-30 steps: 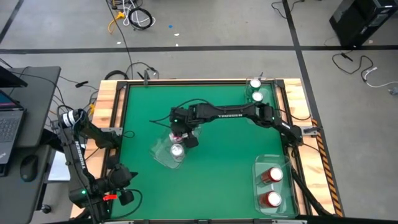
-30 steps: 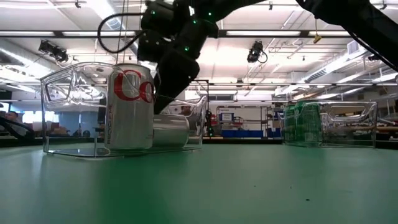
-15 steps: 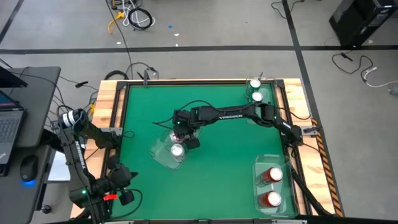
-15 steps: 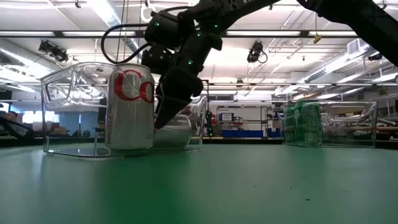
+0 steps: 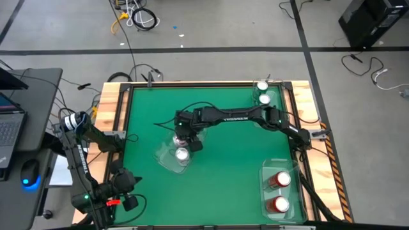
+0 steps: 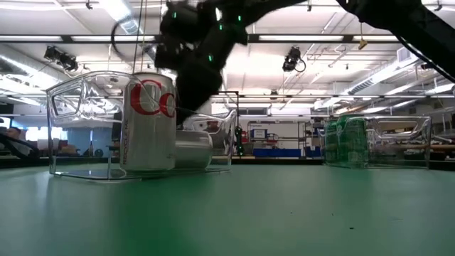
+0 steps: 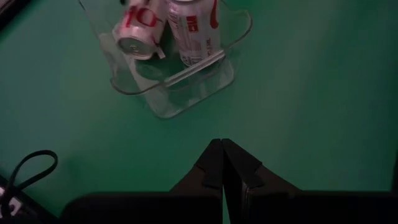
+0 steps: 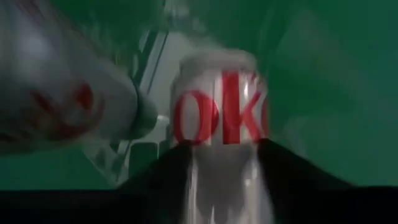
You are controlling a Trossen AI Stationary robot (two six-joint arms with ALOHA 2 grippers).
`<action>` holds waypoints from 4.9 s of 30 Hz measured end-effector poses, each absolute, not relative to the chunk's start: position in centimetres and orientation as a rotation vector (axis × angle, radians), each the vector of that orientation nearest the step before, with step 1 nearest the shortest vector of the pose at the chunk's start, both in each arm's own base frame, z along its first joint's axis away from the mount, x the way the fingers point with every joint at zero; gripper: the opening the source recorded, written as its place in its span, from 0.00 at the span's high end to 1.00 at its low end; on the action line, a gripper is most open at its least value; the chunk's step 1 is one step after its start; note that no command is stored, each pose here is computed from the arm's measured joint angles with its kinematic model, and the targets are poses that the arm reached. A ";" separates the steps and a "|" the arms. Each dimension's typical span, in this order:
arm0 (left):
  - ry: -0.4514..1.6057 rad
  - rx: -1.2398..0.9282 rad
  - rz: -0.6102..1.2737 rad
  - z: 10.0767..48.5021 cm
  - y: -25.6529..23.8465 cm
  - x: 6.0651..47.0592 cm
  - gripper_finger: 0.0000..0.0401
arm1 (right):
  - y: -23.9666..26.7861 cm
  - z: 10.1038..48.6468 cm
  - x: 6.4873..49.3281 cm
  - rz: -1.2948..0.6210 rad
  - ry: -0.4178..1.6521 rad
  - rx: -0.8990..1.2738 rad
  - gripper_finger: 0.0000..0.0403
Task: Sort soda cans
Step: Put the red/white soda can into the left transparent bin
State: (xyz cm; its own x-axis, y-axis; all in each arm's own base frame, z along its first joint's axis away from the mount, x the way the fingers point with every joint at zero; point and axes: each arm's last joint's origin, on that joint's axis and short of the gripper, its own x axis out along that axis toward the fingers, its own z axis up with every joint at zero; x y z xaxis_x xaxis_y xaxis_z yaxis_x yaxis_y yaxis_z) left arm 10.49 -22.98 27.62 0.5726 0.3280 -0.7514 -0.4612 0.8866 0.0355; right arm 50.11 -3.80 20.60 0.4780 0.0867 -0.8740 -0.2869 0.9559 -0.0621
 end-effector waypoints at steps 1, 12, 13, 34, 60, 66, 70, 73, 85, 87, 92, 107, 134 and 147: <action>0.843 -0.174 0.463 27.6 -23.0 10.5 1.00 | -3.8 21.5 50.2 0.226 1.030 -0.214 0.64; 0.832 -0.175 0.459 27.6 -23.0 10.5 1.00 | -3.6 27.2 49.7 0.207 0.991 -0.197 0.86; 0.818 -0.176 0.457 27.6 -23.1 10.6 1.00 | -3.6 27.0 49.6 0.207 1.004 -0.189 0.85; 0.631 -0.048 0.462 29.8 -17.7 12.9 1.00 | -1.5 28.0 45.1 0.293 1.298 -0.234 0.98; 1.040 -0.024 0.111 32.5 -2.1 18.9 1.00 | -0.2 26.6 33.2 0.097 0.757 -0.014 1.00; 1.096 -0.001 0.032 28.5 1.7 19.4 1.00 | -0.2 26.1 31.2 0.065 0.713 0.014 1.00; 1.063 0.121 -0.071 26.4 2.6 19.8 1.00 | -0.2 25.8 30.5 0.055 0.704 0.033 1.00; 1.061 0.223 -0.131 24.7 2.6 20.1 1.00 | -0.2 25.6 30.4 0.053 0.699 0.036 1.00; 1.172 0.353 -0.272 19.7 2.0 23.7 1.00 | -0.3 25.0 30.5 0.051 0.708 0.039 1.00; 1.193 0.360 -0.296 19.1 2.0 24.1 1.00 | -0.3 25.1 30.5 0.051 0.706 0.038 1.00; 1.211 0.361 -0.309 19.0 1.9 24.7 1.00 | -1.4 25.2 31.1 -0.084 0.650 0.054 1.00; 1.122 0.288 -0.309 19.5 1.7 25.6 1.00 | -4.2 20.3 34.0 -0.200 0.706 0.207 1.00; 1.169 0.276 -0.242 19.1 1.1 27.1 1.00 | -5.1 17.3 34.7 -0.279 0.774 0.279 1.00; 1.105 0.307 -0.190 22.2 1.3 28.5 1.00 | -4.4 17.4 34.9 -0.235 0.772 0.251 1.00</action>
State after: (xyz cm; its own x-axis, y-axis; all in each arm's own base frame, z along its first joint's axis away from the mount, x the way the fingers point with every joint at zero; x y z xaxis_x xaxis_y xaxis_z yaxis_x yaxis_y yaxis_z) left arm 28.47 1.27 22.21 0.4389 0.0012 -0.8985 0.3011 0.9420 0.1484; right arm 34.89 -4.43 17.35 0.6932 -0.1168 -0.7112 0.2997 0.9442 0.1370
